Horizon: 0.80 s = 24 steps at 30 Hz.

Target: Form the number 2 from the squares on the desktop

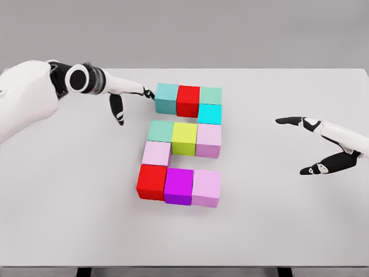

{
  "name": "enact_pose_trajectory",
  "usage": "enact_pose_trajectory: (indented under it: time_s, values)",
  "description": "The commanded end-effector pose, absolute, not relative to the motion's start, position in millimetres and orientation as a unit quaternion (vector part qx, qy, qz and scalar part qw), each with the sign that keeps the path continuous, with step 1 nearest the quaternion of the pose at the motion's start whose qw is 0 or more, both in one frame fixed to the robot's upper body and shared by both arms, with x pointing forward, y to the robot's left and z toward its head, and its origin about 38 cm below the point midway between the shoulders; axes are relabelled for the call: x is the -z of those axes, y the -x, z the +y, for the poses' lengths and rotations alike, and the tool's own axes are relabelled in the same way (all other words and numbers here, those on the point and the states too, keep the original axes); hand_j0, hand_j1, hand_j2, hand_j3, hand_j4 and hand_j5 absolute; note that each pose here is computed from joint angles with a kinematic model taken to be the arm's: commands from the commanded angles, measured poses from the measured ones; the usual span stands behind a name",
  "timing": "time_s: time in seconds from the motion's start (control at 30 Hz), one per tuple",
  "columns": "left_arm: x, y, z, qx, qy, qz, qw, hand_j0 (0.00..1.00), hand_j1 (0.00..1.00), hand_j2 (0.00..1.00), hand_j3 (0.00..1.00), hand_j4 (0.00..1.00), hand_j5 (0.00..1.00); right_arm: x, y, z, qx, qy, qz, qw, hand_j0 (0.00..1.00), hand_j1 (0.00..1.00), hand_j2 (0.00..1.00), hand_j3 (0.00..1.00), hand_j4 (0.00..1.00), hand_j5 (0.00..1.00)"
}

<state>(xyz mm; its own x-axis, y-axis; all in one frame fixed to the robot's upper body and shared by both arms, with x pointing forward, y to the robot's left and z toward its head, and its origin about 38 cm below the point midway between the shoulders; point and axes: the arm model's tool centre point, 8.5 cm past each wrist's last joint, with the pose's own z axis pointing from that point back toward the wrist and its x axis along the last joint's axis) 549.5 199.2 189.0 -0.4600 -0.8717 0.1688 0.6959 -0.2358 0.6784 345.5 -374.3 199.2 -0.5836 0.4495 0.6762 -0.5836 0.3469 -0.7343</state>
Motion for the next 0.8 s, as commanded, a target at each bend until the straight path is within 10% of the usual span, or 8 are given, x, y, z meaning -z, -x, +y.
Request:
enact_pose_trajectory:
  time_s: [0.0, 0.37, 0.77]
  values:
    - [-193, -550, 214, 0.770, -0.128, -0.358, 0.512, 1.00, 1.00, 1.00, 1.00, 1.00, 1.00, -199, -345, -375, -0.566, -0.051, -0.685, 0.455, 1.00, 1.00, 1.00, 1.00, 1.00, 1.00]
    - [-270, -482, 375, 0.657, -0.074, -0.612, 0.434, 1.00, 1.00, 1.00, 1.00, 1.00, 1.00, -200, -345, -374, -0.566, -0.053, -0.686, 0.454, 1.00, 1.00, 1.00, 1.00, 1.00, 1.00]
    - [-231, -419, 385, 0.610, 0.037, -0.634, 0.474, 1.00, 1.00, 1.00, 1.00, 1.00, 1.00, -188, -343, -353, -0.549, -0.077, -0.702, 0.447, 1.00, 1.00, 1.00, 1.00, 1.00, 1.00]
